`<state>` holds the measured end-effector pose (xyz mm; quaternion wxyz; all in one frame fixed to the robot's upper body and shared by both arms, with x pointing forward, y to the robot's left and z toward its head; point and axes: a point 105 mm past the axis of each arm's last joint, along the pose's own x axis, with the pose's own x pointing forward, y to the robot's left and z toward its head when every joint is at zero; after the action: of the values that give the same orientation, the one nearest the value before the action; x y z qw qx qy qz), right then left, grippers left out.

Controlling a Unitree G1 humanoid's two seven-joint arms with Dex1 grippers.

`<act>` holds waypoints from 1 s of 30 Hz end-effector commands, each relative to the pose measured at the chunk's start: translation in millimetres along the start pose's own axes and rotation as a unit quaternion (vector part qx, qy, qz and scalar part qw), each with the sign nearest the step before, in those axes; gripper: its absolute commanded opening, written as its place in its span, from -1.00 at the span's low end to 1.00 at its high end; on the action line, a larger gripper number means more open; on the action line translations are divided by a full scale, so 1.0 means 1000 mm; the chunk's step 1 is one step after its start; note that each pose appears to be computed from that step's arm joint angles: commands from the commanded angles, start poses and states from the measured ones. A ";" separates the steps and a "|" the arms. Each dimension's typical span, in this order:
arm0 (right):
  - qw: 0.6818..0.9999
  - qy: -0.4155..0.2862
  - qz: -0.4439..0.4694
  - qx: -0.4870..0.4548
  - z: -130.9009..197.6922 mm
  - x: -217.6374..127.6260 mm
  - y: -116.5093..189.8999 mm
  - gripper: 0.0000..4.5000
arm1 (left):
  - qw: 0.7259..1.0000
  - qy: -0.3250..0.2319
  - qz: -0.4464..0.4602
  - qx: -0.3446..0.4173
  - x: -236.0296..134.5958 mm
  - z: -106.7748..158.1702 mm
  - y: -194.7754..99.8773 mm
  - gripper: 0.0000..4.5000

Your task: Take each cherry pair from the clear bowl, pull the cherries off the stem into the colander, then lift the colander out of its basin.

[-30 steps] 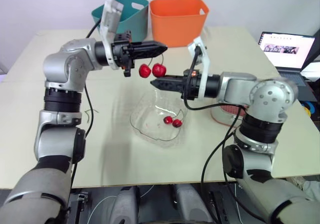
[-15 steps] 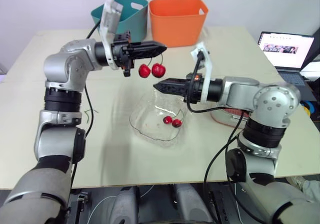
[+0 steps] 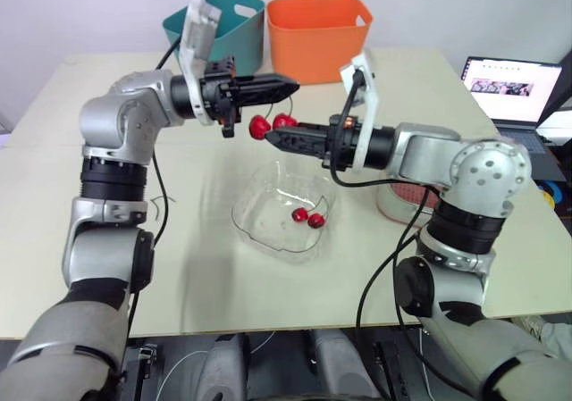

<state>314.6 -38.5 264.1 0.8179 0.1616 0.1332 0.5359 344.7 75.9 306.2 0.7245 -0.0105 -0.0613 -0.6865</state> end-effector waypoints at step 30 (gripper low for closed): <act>0.999 0.012 0.042 -0.014 -0.009 -0.009 0.014 -0.60 | 0.999 -0.023 0.008 0.039 -0.002 0.024 0.001 -1.00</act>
<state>305.4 -42.2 256.8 0.8031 0.1666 0.1412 0.5544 348.4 77.6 305.7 0.7309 -0.0158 -0.0615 -0.6795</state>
